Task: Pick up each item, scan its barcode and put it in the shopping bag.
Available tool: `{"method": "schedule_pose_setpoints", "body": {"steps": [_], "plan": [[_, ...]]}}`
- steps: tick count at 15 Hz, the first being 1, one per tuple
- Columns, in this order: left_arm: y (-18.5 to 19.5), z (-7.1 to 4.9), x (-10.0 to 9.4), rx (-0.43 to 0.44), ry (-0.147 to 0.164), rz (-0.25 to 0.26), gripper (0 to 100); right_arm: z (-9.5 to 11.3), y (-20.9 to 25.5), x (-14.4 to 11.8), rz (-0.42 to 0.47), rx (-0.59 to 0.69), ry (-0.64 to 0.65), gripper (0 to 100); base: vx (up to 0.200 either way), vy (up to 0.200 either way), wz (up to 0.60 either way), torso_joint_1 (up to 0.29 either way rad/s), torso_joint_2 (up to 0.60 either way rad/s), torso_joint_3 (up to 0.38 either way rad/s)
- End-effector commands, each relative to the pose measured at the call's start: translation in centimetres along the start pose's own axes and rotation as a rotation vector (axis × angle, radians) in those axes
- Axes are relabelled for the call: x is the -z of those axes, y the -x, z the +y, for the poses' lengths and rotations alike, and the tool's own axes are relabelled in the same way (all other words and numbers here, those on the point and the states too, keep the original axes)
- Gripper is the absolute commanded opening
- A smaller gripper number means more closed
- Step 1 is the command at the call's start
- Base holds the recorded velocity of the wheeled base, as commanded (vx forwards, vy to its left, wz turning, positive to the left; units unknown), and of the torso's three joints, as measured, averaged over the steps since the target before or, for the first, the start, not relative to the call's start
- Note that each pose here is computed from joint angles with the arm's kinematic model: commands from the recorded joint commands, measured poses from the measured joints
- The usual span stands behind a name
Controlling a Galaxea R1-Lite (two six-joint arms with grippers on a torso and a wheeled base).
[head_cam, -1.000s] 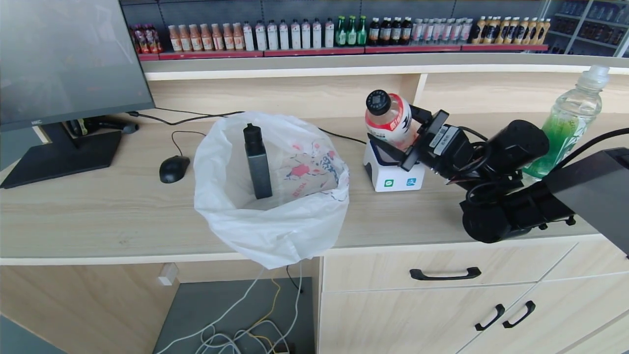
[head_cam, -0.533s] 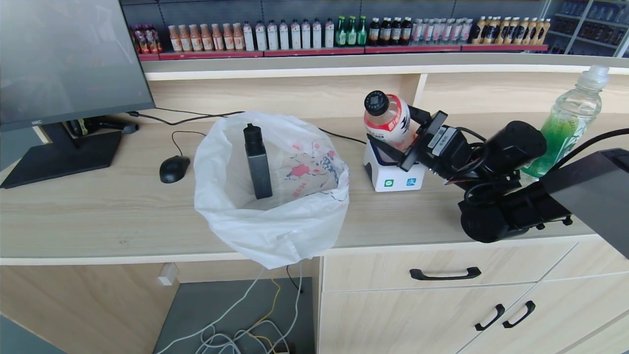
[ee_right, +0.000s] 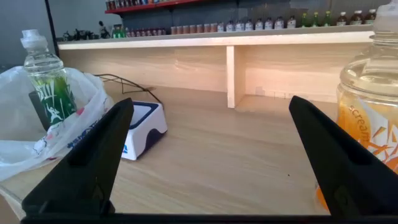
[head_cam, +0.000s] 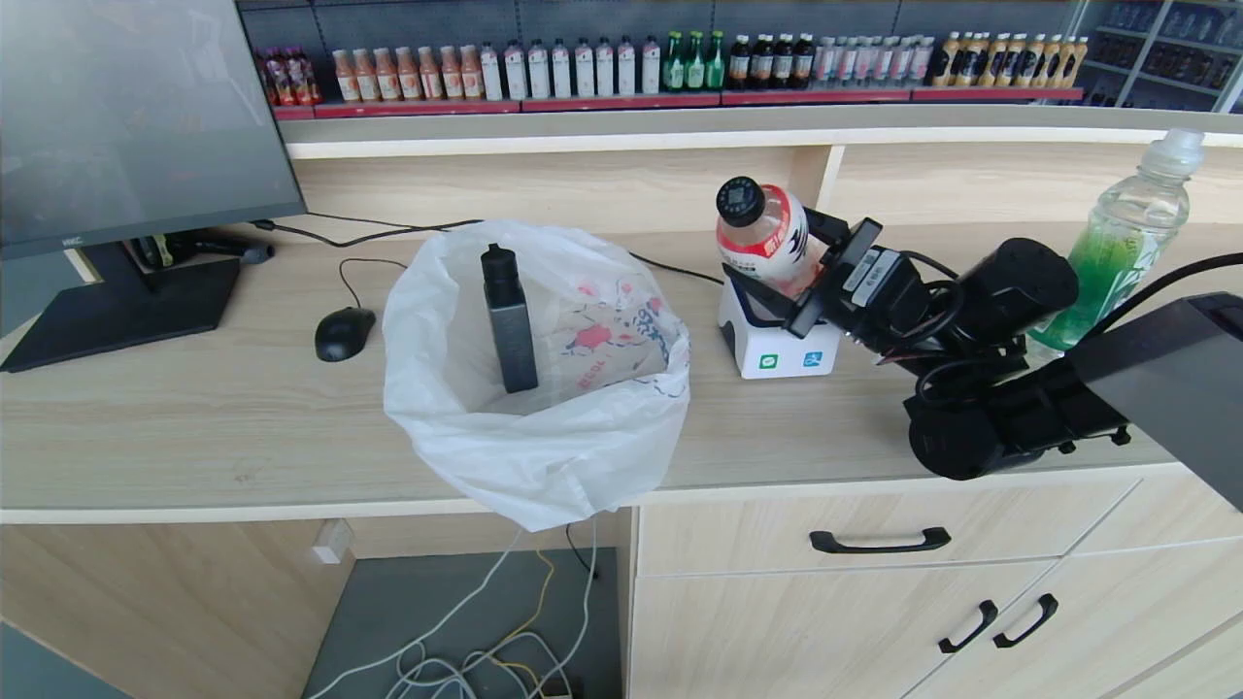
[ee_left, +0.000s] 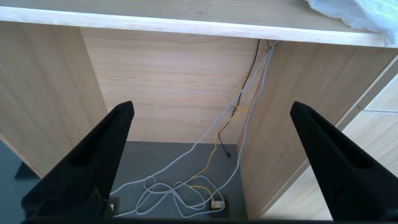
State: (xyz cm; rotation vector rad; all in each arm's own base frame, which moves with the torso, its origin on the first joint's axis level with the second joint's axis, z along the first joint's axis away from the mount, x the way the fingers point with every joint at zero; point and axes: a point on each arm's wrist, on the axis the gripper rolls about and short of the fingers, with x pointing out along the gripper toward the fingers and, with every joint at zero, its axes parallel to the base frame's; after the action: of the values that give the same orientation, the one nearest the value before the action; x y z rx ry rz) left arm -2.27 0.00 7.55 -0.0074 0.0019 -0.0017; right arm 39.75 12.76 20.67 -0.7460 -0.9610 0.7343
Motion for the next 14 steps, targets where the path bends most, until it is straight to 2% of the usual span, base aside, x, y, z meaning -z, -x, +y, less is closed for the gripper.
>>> {"method": "schedule_pose_setpoints", "body": {"steps": [1,7,11,14], "plan": [[0.0,0.0,0.0,0.0,0.0,0.0,100,-0.7,-0.4,-1.2,-0.024,0.012,0.015,0,0.0,0.0,0.0,0.0,0.0,0.0],[0.0,0.0,0.0,0.0,0.0,0.0,100,-1.1,-0.2,-3.9,-0.011,0.035,-0.038,0,0.0,0.0,0.0,0.0,0.0,0.0],[0.0,0.0,0.0,0.0,0.0,0.0,100,0.2,-0.6,-7.6,0.069,0.154,-0.193,0,0.0,0.0,0.0,0.0,0.0,0.0],[0.0,0.0,0.0,0.0,0.0,0.0,100,1.1,-1.6,-10.6,0.096,0.259,-0.335,0,0.0,0.0,0.0,0.0,0.0,0.0]]}}
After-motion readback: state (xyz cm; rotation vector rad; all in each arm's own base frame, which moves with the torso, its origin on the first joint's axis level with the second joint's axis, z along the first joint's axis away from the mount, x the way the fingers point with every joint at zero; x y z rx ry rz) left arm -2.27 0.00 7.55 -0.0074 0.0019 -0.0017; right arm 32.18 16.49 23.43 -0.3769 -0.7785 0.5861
